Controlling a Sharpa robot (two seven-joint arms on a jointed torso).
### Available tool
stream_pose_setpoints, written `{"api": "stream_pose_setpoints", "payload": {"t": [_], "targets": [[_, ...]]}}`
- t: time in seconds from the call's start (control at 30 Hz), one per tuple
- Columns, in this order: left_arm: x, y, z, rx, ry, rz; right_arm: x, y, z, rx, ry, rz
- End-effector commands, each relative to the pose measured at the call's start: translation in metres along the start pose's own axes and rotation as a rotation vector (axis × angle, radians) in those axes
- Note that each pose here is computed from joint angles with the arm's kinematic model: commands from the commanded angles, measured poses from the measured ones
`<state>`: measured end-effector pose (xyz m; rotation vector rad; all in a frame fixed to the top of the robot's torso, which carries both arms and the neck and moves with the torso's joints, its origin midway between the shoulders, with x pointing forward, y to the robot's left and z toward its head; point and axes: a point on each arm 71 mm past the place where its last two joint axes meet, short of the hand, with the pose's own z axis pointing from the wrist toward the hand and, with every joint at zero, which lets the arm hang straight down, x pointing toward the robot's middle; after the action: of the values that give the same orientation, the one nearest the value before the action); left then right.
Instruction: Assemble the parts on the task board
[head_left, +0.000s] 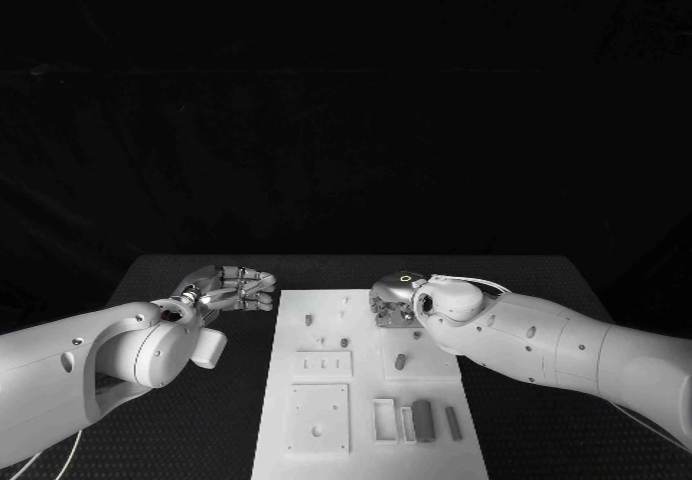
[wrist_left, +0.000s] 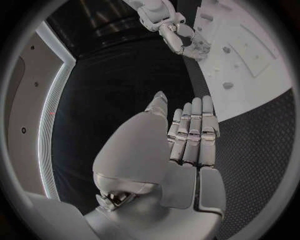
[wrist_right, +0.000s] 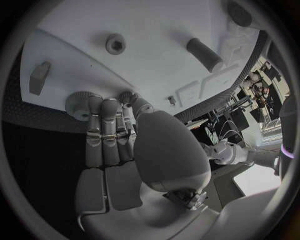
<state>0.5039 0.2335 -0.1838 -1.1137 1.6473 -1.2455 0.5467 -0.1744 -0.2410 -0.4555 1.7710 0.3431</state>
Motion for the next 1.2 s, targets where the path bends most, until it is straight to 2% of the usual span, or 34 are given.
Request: {"api": "stream_pose_setpoints", "payload": {"t": [0.03, 0.2, 0.5, 0.9, 0.97, 1.1, 1.2], "targets": [[0.0017, -0.0018, -0.0001, 0.007, 0.018, 0.004, 0.015, -0.002, -0.002, 0.018, 0.074, -0.023], [0.0016, -0.0018, -0.0003, 0.007, 0.018, 0.009, 0.015, -0.002, -0.002, 0.018, 0.067, -0.023], [0.0015, -0.0018, -0.0005, 0.008, 0.018, 0.011, 0.008, 0.0, -0.003, 0.015, -0.034, -0.019], [0.0009, -0.0022, -0.0012, 0.009, 0.016, 0.011, 0.002, 0.005, -0.004, 0.014, -0.107, -0.02], [0.0007, -0.0023, -0.0012, 0.009, 0.016, 0.012, -0.001, 0.007, -0.003, 0.015, -0.13, -0.019], [0.0008, -0.0025, -0.0011, 0.009, 0.016, 0.012, -0.011, 0.012, -0.002, 0.021, -0.216, -0.016], [0.0011, -0.0026, -0.001, 0.01, 0.017, 0.012, -0.015, 0.015, 0.0, 0.021, -0.243, -0.019]]}}
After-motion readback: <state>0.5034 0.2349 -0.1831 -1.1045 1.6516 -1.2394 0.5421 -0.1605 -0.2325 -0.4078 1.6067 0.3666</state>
